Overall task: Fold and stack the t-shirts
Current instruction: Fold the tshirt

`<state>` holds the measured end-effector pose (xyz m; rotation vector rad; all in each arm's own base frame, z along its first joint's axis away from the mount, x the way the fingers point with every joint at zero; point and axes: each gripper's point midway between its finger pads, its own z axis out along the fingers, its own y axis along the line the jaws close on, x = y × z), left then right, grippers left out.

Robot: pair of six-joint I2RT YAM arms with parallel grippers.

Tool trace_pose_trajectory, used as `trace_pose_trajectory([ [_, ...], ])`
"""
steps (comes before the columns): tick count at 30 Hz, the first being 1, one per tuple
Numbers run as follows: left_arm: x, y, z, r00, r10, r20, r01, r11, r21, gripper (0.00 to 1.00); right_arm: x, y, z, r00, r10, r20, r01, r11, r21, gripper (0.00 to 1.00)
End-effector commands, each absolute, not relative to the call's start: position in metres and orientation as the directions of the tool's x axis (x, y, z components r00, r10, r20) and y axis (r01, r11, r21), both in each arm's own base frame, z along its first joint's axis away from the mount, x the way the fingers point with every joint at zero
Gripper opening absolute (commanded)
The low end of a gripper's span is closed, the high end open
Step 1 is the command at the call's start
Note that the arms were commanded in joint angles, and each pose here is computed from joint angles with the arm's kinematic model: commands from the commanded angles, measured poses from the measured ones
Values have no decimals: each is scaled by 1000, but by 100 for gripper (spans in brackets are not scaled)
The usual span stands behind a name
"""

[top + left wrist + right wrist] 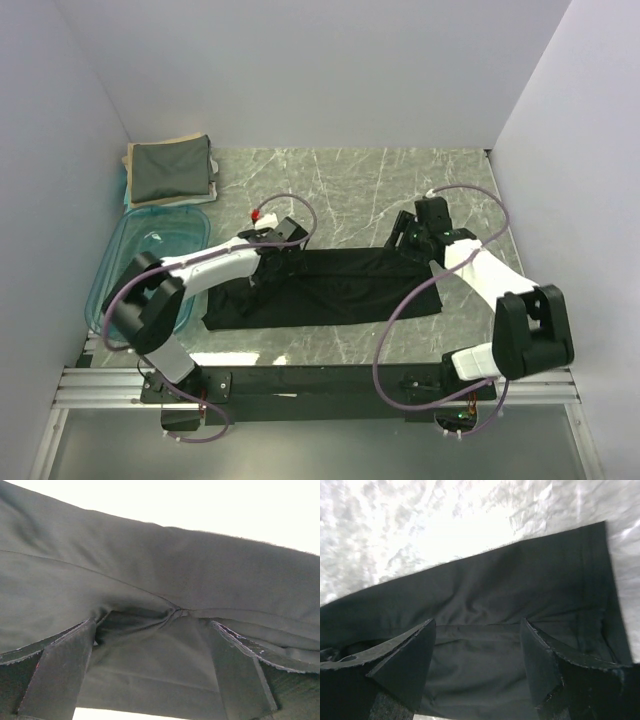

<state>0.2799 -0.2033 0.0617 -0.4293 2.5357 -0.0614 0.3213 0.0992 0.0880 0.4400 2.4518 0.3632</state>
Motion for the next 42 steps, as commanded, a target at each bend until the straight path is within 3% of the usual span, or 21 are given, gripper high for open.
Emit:
trace_pose_trajectory([
  [1, 276, -228, 50, -841, -271, -468, -206, 961, -187, 100, 335, 114, 91, -763, 374, -528, 169, 903, 394, 75],
  [8, 213, -263, 57, -887, -111, -448, -13, 976, -216, 100, 332, 87, 78, -745, 377, -550, 256, 923, 286, 75],
  [12, 180, -253, 56, -901, -50, -431, 17, 988, -151, 99, 335, 84, 81, -740, 371, -561, 255, 927, 276, 75],
  [16, 176, -240, 65, -889, -72, -452, -15, 992, -128, 99, 341, 90, 80, -752, 356, -555, 230, 931, 284, 75],
  [21, 205, -217, 91, -824, -197, -532, -137, 979, -150, 99, 352, 101, 77, -774, 343, -532, 198, 929, 311, 75],
  [28, 252, -168, 66, -794, -380, -475, -339, 925, -174, 99, 342, 105, 47, -827, 342, -447, 223, 928, 297, 75],
  [38, 290, -173, 14, -832, -411, -372, -376, 911, -168, 100, 290, 94, 16, -865, 350, -358, 267, 927, 261, 75],
  [42, 339, -183, 2, -831, -388, -398, -356, 921, -156, 99, 266, 93, 11, -878, 346, -330, 269, 928, 259, 75],
])
